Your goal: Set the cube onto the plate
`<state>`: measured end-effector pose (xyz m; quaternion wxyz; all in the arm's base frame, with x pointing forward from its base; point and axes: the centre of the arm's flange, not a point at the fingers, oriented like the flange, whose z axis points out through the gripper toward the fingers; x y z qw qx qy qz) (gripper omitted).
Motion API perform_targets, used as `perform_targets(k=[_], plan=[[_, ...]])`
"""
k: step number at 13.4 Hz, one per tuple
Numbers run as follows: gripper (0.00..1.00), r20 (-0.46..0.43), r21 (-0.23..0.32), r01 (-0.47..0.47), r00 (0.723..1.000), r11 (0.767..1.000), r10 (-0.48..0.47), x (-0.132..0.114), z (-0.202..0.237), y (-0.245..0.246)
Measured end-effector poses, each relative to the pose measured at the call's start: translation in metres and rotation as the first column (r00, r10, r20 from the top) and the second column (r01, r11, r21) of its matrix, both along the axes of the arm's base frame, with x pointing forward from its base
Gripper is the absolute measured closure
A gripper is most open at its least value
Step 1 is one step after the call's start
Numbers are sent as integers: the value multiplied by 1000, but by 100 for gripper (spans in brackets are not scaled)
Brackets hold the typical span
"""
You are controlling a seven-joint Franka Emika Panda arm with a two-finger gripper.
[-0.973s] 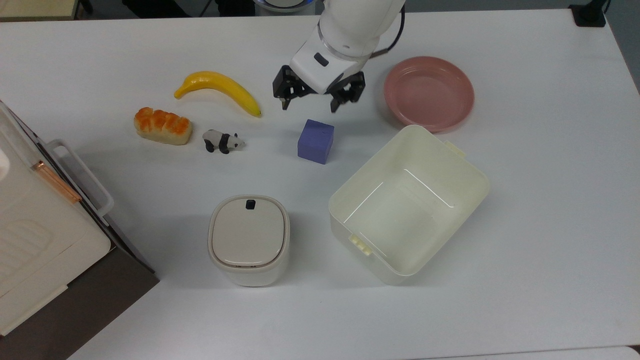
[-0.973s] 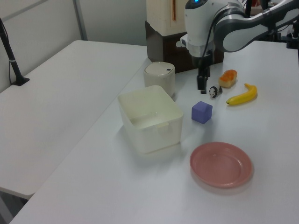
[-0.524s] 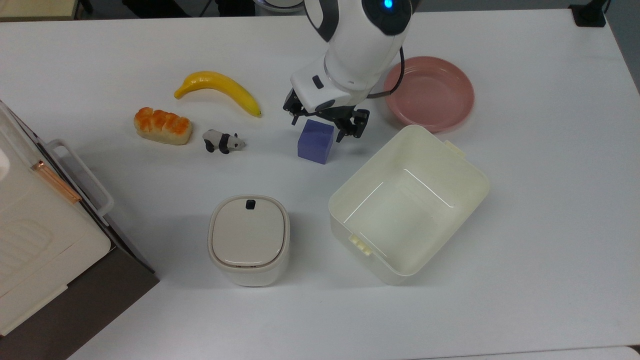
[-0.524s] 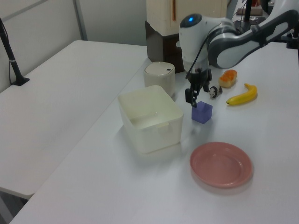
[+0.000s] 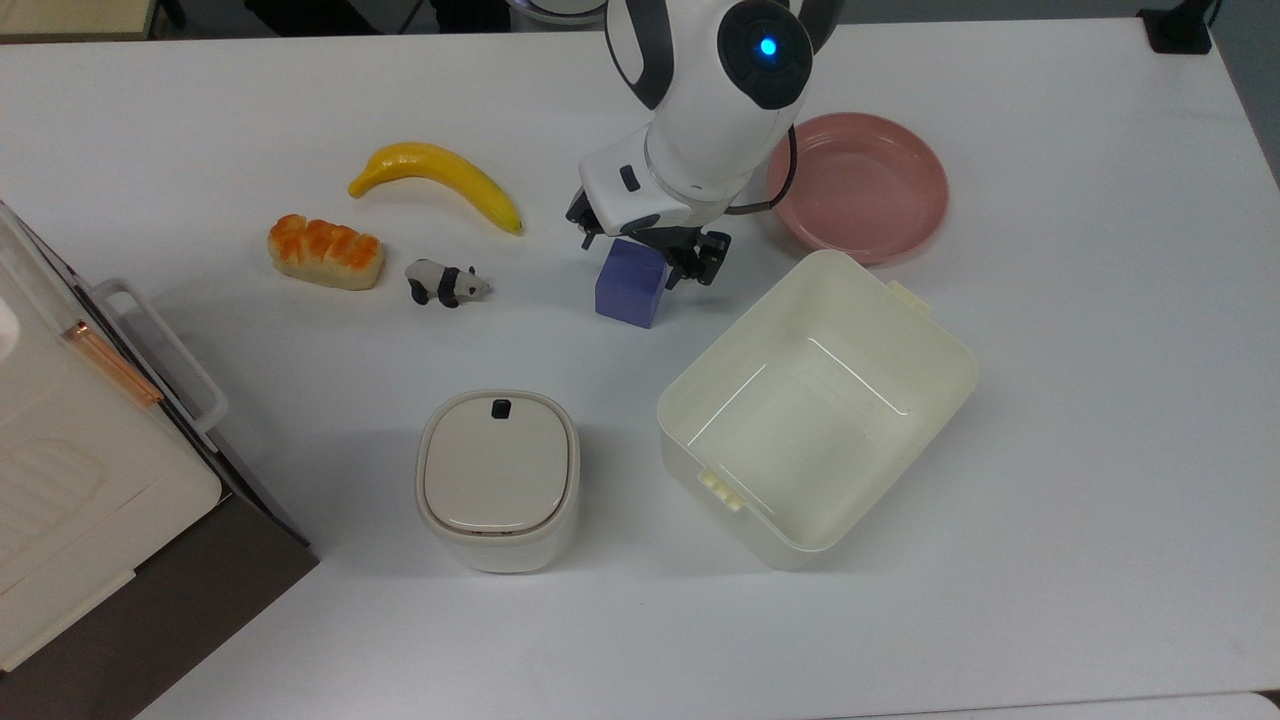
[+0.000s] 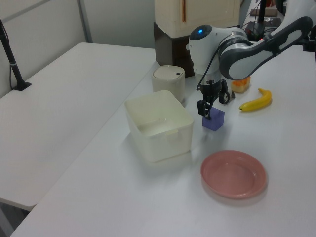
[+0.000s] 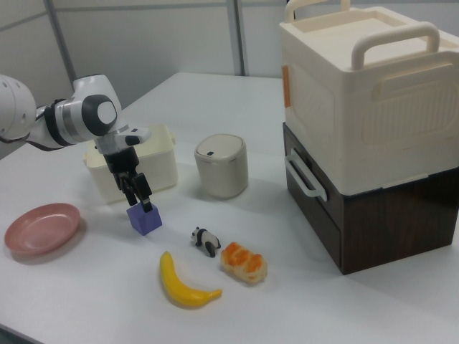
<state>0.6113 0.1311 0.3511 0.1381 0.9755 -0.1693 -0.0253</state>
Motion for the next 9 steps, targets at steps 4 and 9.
perform_targets(k=[4, 9], plan=[[0, -6, -1, 6, 1000, 1000, -6, 0, -3, -4], [0, -33, -8, 25, 999, 1000, -25, -3, -22, -4]])
